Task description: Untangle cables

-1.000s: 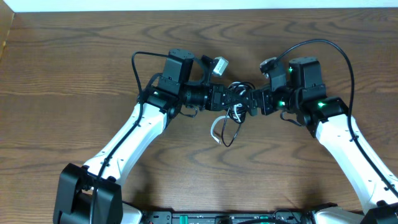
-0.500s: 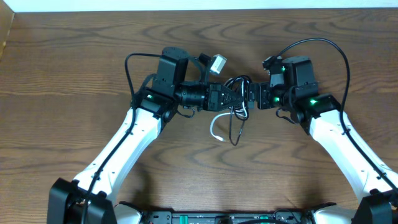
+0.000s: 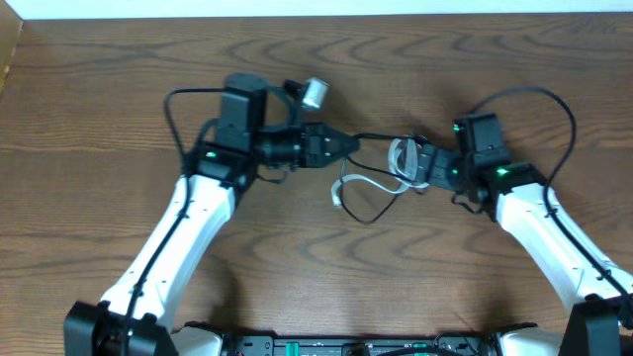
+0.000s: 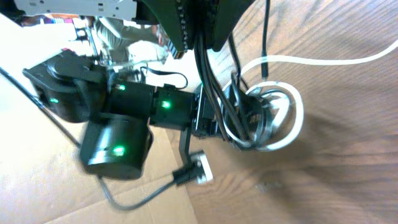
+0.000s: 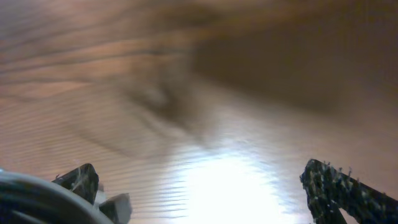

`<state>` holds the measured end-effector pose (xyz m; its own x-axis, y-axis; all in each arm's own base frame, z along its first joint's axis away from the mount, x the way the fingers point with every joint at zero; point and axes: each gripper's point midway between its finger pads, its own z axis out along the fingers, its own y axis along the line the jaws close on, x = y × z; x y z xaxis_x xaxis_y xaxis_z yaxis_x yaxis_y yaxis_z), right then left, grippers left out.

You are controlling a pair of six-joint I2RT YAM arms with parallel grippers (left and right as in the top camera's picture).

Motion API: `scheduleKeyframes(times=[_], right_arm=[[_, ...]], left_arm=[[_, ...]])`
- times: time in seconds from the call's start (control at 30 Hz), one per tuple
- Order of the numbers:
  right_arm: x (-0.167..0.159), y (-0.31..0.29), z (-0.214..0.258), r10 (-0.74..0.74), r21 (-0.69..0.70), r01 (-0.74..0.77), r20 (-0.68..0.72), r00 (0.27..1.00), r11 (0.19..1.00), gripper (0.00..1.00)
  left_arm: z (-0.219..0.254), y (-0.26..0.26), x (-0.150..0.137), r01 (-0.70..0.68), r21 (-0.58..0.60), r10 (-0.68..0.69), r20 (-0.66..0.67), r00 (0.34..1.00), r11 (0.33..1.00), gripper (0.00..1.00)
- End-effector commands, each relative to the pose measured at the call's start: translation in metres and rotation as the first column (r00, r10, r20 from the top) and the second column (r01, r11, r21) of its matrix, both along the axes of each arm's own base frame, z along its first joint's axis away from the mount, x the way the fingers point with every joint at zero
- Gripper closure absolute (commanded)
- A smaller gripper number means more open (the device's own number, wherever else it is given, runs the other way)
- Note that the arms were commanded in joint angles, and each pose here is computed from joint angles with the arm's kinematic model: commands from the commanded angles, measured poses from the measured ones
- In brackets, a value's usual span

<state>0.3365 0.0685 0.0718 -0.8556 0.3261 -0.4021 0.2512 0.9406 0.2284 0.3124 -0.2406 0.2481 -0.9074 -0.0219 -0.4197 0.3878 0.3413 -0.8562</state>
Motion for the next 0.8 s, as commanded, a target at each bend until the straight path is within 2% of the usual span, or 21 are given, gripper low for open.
scheduleKeyframes(times=[0.0, 0.2, 0.37, 0.47, 0.57, 0.7, 0.73, 0.77], right_arm=[[-0.016, -0.081, -0.023, -0.273, -0.185, 0.261, -0.047, 0.961, 0.948, 0.01], [-0.027, -0.105, -0.031, -0.324, -0.136, 0.309, -0.106, 0.940, 0.941, 0.01], [-0.018, -0.085, -0.029, -0.178, -0.060, 0.172, -0.097, 0.979, 0.983, 0.01], [-0.013, -0.075, -0.027, -0.150, -0.023, 0.149, -0.080, 0.985, 0.989, 0.01], [-0.010, -0.069, -0.026, -0.128, 0.010, 0.129, -0.071, 0.989, 0.992, 0.01], [-0.002, -0.040, -0.017, 0.060, 0.112, -0.059, -0.010, 0.998, 0.992, 0.01], [0.000, -0.030, -0.014, 0.123, 0.142, -0.124, 0.019, 0.992, 0.982, 0.01], [0.002, -0.022, -0.010, 0.166, 0.164, -0.170, 0.042, 0.985, 0.972, 0.01]], left_arm=[[0.036, 0.031, 0.007, -0.032, -0.042, 0.037, 0.116, 0.993, 0.999, 0.92], [0.019, 0.081, 0.020, -0.150, 0.006, 0.149, 0.080, 0.986, 0.989, 0.93], [0.008, 0.099, 0.019, -0.180, 0.036, 0.177, 0.058, 0.982, 0.983, 0.92], [0.005, 0.097, 0.014, -0.166, 0.044, 0.164, 0.047, 0.985, 0.985, 0.92], [0.004, 0.092, 0.011, -0.146, 0.050, 0.143, 0.056, 0.988, 0.988, 0.85], [0.003, 0.084, 0.006, -0.111, 0.057, 0.106, 0.077, 0.991, 0.992, 0.83], [0.002, 0.081, 0.005, -0.099, 0.063, 0.094, 0.087, 0.992, 0.993, 0.78], [0.000, 0.080, 0.004, -0.097, 0.074, 0.090, 0.091, 0.992, 0.993, 0.78]])
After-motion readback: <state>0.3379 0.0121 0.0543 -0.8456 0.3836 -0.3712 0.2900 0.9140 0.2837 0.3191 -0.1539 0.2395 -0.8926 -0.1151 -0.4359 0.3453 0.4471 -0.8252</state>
